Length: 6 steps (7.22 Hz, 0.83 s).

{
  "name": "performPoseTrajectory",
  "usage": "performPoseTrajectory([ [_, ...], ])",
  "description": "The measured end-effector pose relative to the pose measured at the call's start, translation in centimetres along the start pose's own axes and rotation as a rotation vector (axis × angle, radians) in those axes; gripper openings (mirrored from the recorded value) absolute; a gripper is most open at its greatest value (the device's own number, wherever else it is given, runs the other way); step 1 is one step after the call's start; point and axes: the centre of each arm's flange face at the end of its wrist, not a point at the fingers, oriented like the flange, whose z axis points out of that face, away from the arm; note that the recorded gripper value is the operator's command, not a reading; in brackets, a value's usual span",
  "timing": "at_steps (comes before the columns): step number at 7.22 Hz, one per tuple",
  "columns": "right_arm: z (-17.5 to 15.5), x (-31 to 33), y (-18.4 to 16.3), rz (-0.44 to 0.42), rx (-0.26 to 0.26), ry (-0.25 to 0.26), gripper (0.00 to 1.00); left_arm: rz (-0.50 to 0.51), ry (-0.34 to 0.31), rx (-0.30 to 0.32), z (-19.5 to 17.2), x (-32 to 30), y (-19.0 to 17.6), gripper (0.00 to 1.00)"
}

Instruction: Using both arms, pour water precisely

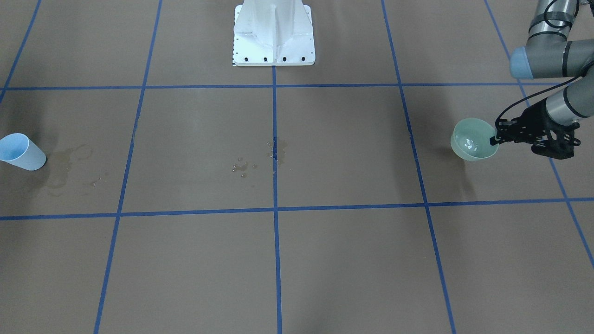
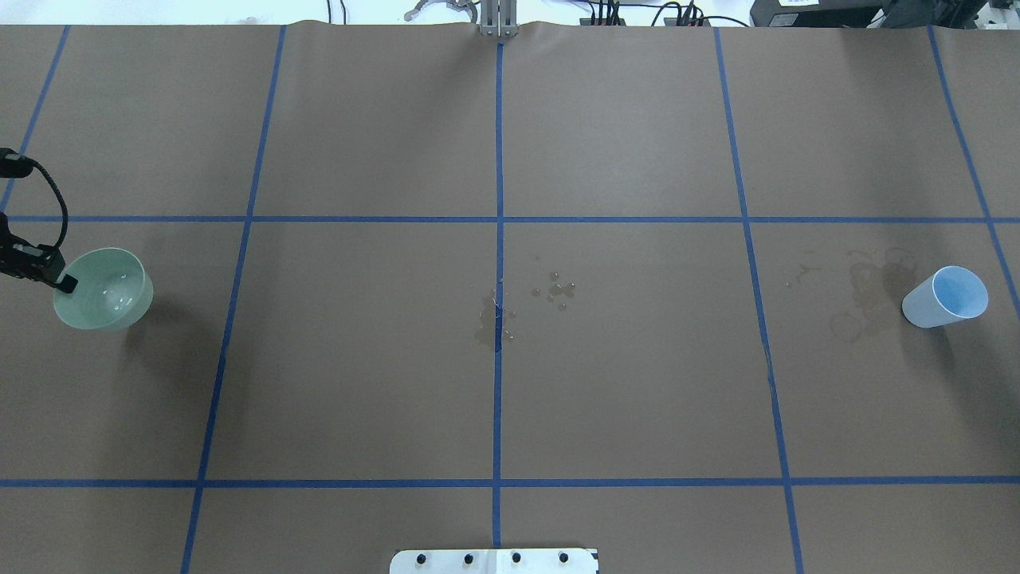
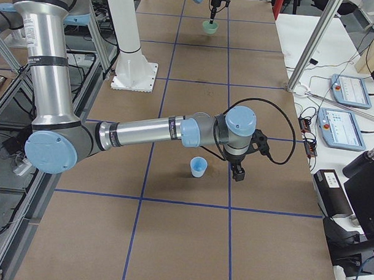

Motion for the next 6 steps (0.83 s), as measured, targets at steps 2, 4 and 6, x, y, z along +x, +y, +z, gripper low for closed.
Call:
performPoseTrajectory([
  [2, -0.6, -0.7, 0.0, 0.000, 0.001, 0.000, 1.00, -0.015, -0.011, -0.014, 0.7, -1.8, 0.2, 0.00],
  [4, -0.8, -0.9, 0.0, 0.002, 0.000, 0.001, 1.00, -0.029, -0.019, -0.023, 1.2, -2.6, 0.3, 0.02],
  [6, -0.8, -0.9, 0.0, 0.002, -0.001, 0.001, 1.00, -0.037, -0.021, -0.028, 1.5, -3.0, 0.4, 0.73],
])
